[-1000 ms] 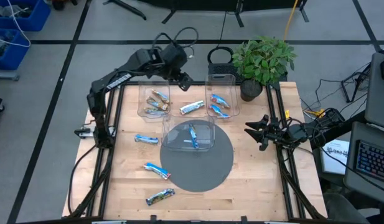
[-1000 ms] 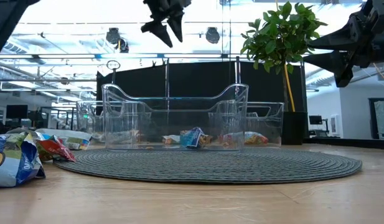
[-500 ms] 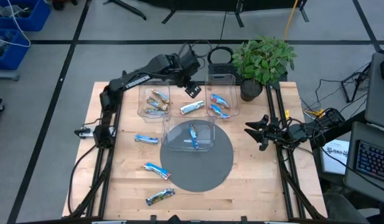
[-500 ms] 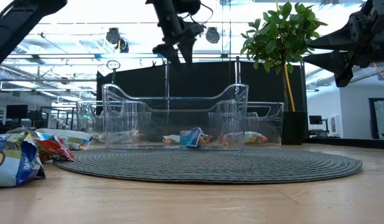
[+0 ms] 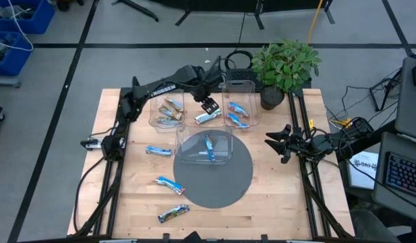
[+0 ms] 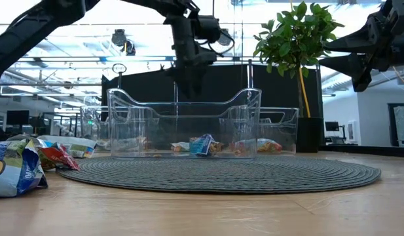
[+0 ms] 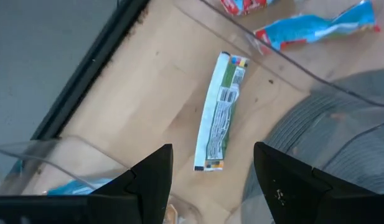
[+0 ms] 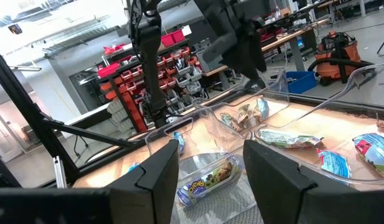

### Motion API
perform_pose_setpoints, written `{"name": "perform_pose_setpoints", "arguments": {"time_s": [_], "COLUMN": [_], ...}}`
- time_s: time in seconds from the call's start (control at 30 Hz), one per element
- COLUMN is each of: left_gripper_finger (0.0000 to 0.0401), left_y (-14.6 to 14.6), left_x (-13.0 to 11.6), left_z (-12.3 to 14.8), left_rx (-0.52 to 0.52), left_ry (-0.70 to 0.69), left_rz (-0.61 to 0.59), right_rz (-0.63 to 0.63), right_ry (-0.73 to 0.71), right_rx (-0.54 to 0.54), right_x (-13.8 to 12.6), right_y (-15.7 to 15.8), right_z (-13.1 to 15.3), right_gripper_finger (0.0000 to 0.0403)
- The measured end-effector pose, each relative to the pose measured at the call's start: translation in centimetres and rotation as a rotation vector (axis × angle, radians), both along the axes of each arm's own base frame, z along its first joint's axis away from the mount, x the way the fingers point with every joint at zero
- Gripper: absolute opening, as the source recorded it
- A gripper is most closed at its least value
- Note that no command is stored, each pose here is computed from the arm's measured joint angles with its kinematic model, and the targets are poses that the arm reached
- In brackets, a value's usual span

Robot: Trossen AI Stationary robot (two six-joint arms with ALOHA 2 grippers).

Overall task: Pick and place Granola Bars by type
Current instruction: Put the yellow granola bar into the top left transparent bin

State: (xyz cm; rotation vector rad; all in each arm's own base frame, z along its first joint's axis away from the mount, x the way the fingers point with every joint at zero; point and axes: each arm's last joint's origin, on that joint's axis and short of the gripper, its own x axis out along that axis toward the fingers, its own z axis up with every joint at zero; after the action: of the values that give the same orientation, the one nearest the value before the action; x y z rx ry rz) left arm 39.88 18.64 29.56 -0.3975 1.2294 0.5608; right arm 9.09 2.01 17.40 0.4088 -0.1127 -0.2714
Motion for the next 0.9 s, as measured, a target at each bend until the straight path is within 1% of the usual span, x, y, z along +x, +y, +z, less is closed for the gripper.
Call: {"name": "perform_pose_setpoints", "arguments": {"time_s": [0.13,0.37,0.47,0.63,0.9], "left_gripper_finger": [0.0227,0.0227,0.0227,0.0227,0.0227], "left_y": [0.2,0.4,0.5,0.7,0.7], "left_x": [0.6,1.2,1.1,0.7,0.6], "left_z": [-1.5,-3.3,-4.2,-6.7,-9.6], "left_rx": [-0.037,-0.069,-0.075,-0.101,-0.104], "left_ry": [0.025,0.062,0.085,0.141,0.153], "left_rz": [-0.027,-0.052,-0.065,-0.07,-0.087], "right_rz": [0.001,0.0,0.001,0.0,0.0], "right_ry": [0.0,-0.001,0.0,0.0,0.0], "right_rx": [0.0,0.0,0.0,0.0,0.0], "right_x": [0.0,0.0,0.0,0.0,0.0], "right_y": [0.0,0.0,0.0,0.0,0.0], "right_z": [0.0,0.0,0.0,0.0,0.0], "right_gripper_finger": [0.0171,0.0171,0.0171,0.0171,0.0171]}}
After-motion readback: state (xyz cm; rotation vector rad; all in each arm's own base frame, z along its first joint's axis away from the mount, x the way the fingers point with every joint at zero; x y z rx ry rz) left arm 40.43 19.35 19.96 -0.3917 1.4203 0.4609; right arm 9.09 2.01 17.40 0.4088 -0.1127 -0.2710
